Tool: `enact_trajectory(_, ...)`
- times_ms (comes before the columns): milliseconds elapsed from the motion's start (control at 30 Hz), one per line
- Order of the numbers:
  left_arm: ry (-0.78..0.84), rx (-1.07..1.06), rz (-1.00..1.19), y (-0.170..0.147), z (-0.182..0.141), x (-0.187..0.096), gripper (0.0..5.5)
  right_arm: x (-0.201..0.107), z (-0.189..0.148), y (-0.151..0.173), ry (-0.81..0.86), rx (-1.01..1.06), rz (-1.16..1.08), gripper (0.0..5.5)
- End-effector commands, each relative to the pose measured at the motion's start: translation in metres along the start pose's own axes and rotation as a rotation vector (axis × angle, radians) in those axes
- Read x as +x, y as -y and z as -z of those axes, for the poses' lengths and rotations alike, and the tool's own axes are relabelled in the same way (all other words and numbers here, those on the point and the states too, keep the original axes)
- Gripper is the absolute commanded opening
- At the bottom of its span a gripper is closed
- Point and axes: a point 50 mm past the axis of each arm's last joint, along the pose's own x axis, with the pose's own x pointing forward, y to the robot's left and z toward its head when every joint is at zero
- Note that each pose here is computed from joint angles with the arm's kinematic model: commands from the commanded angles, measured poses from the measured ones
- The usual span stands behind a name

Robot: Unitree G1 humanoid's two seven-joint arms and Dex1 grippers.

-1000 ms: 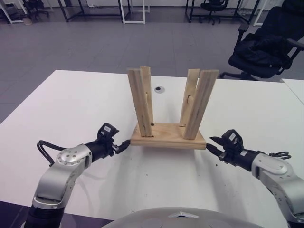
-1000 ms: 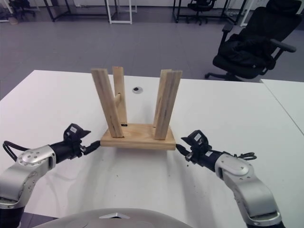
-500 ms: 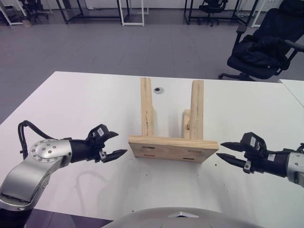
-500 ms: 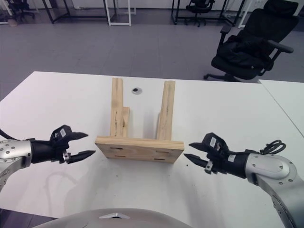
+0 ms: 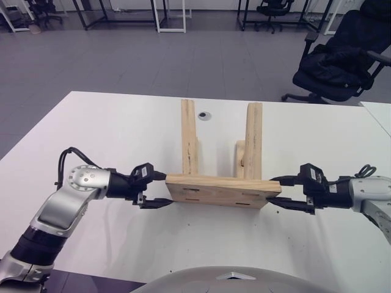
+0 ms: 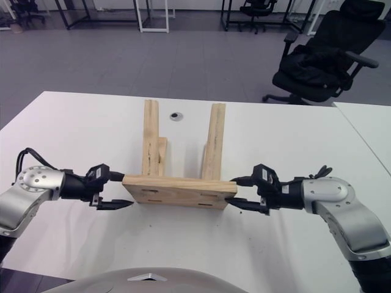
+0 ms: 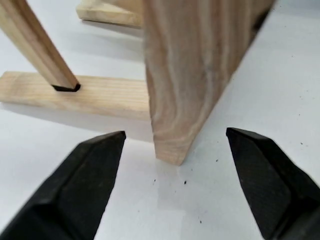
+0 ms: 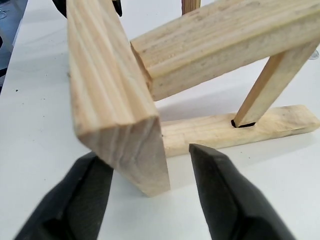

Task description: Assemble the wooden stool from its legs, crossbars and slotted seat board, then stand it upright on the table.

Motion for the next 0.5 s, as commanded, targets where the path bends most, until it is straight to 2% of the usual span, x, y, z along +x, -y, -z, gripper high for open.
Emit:
enact_trajectory(33, -0.003, 0.048, 0.026, -0.004, -0.006, 0.006, 3.5, 0.008, 0.008, -0.001, -0.047, -0.019, -0.026, 2.46)
enact_trajectory(200, -0.011, 0.073, 0.035, -0.007, -0.007, 0.006, 2.64, 0.009, 0.008, 0.003, -0.018, -0.037, 0.001, 1.54)
enact_trajectory(400, 0.017, 0.086, 0.052, -0.007, -0.01, 0.008, 1.61, 0.01, 0.001, 0.006, 0.037, -0.06, 0.005, 1.49)
enact_trajectory(500, 0.09, 0.073, 0.09, -0.004, -0.022, 0.006, 1.58, 0.007, -0.002, 0.007, 0.057, -0.059, -0.001, 1.49)
